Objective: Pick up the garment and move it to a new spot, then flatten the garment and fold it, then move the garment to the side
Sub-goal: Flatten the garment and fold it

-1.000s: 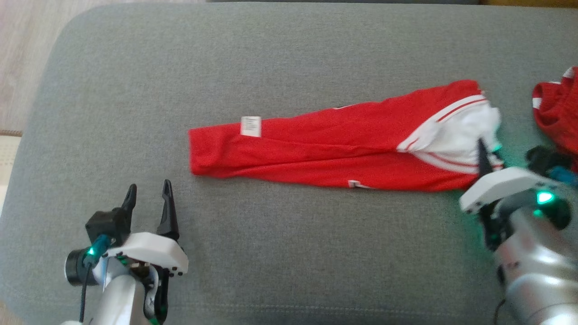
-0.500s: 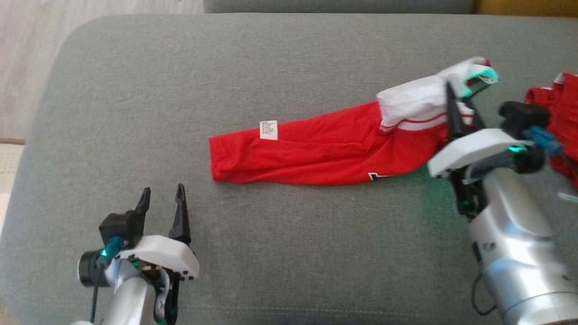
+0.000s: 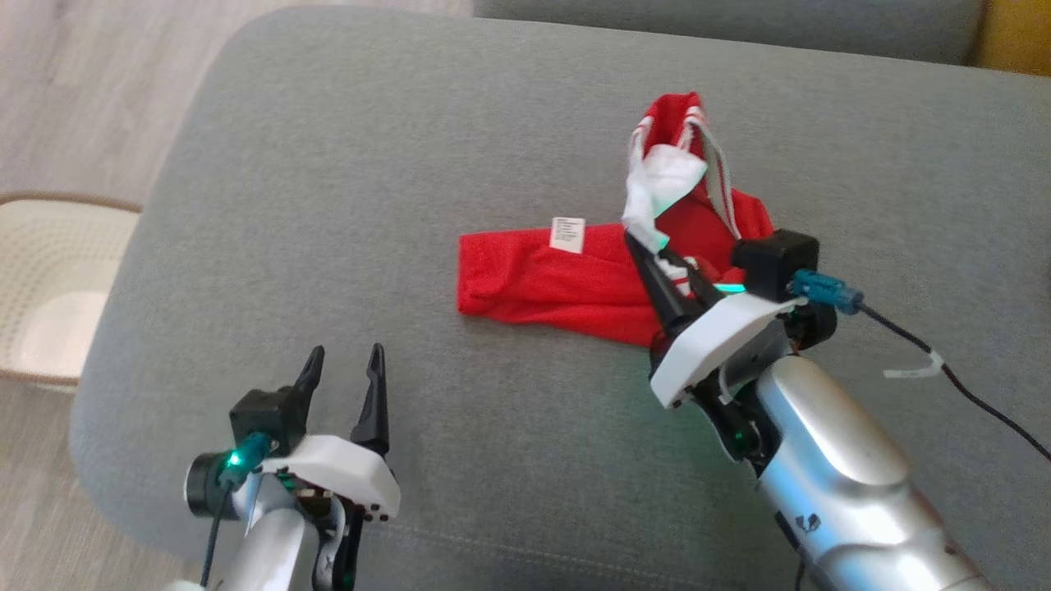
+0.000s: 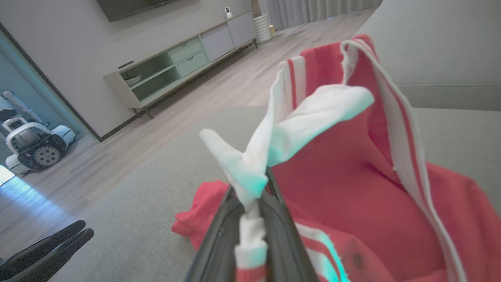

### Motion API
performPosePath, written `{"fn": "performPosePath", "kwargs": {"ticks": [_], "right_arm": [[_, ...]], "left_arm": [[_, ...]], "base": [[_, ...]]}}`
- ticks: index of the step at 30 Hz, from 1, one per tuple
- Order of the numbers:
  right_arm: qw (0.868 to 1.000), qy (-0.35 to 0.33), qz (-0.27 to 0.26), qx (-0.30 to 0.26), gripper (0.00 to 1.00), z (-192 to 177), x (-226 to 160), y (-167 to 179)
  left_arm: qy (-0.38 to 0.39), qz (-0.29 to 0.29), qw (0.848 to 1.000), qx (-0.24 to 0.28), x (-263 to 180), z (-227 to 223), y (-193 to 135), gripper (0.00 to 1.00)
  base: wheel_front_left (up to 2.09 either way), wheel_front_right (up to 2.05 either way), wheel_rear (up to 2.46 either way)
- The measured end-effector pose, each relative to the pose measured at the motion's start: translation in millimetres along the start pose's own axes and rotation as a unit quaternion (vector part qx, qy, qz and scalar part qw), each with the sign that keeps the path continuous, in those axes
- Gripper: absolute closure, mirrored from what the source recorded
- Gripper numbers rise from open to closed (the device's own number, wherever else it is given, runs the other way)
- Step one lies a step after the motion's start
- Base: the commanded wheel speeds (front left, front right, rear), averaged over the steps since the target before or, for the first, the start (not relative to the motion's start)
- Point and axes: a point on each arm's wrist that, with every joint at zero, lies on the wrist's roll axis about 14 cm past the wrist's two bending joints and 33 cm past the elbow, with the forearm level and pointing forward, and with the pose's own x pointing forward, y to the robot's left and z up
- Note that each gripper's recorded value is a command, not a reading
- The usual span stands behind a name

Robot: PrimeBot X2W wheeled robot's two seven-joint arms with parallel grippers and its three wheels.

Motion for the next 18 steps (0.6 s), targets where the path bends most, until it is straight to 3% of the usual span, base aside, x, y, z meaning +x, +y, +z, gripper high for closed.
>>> {"fn": "performPosePath", "kwargs": {"ticks": [6,14,15,17,18], "right_arm": [[0.998,0.04,0.037,-0.005,1.0,-24,13,24],[0.994,0.045,0.095,0.003,1.0,-24,34,59],[0.994,0.047,0.102,0.004,0.78,-25,36,63],[0.993,0.046,0.111,0.02,0.05,-25,38,70],[0.992,0.04,0.113,0.029,0.0,-24,38,72]], "left_arm": [[0.005,0.015,1.0,-0.002,-10,-4,9,0.0],[0.01,0.028,1.0,-0.006,-19,-7,13,0.0],[0.01,0.029,1.0,-0.006,-19,-7,14,0.0],[0.01,0.033,0.999,-0.004,-19,-7,16,0.0],[0.009,0.034,0.999,-0.003,-19,-6,16,0.0]], "base": [[0.0,0.0,0.0],[0.0,0.0,0.0],[0.0,0.0,0.0],[0.0,0.0,0.0],[0.0,0.0,0.0]]}}
